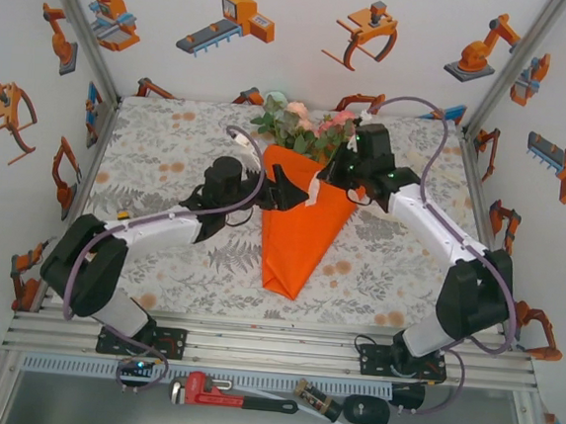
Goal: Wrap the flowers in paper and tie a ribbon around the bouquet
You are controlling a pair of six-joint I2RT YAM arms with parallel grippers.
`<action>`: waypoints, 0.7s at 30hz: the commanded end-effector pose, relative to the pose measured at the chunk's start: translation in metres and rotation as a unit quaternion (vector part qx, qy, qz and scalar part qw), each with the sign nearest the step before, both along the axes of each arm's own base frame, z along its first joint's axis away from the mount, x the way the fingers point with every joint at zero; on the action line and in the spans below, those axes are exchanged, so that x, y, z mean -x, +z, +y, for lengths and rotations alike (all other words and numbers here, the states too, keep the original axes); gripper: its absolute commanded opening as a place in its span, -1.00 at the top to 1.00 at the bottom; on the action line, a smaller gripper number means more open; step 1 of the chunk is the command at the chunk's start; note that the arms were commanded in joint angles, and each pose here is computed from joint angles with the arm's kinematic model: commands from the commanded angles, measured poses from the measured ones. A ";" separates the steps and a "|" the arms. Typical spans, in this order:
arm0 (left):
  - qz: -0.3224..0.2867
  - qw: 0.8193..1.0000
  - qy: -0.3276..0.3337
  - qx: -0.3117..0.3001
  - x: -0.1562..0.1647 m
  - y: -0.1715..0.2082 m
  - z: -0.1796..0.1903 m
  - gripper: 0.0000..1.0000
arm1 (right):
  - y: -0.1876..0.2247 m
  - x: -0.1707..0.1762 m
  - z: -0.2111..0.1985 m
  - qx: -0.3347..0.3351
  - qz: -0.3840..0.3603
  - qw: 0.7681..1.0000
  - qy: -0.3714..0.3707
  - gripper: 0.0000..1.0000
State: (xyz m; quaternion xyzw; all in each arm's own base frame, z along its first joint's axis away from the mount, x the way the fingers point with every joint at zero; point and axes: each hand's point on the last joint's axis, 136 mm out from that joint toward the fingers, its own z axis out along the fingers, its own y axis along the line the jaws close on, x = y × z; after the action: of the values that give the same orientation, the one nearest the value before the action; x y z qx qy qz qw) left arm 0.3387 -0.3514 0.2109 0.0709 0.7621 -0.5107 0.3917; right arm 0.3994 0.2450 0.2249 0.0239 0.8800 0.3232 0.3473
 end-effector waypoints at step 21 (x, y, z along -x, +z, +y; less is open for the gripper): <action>-0.103 0.965 0.200 -0.131 0.018 0.072 0.130 1.00 | -0.065 -0.058 -0.261 0.200 0.046 0.941 -0.267 0.07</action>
State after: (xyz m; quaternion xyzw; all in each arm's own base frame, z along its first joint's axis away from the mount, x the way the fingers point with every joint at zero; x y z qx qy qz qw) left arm 0.3208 -0.2508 0.3180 0.0261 0.7316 -0.3993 0.5520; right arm 0.4478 0.0132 0.1926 0.1983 0.8839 0.0990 0.4119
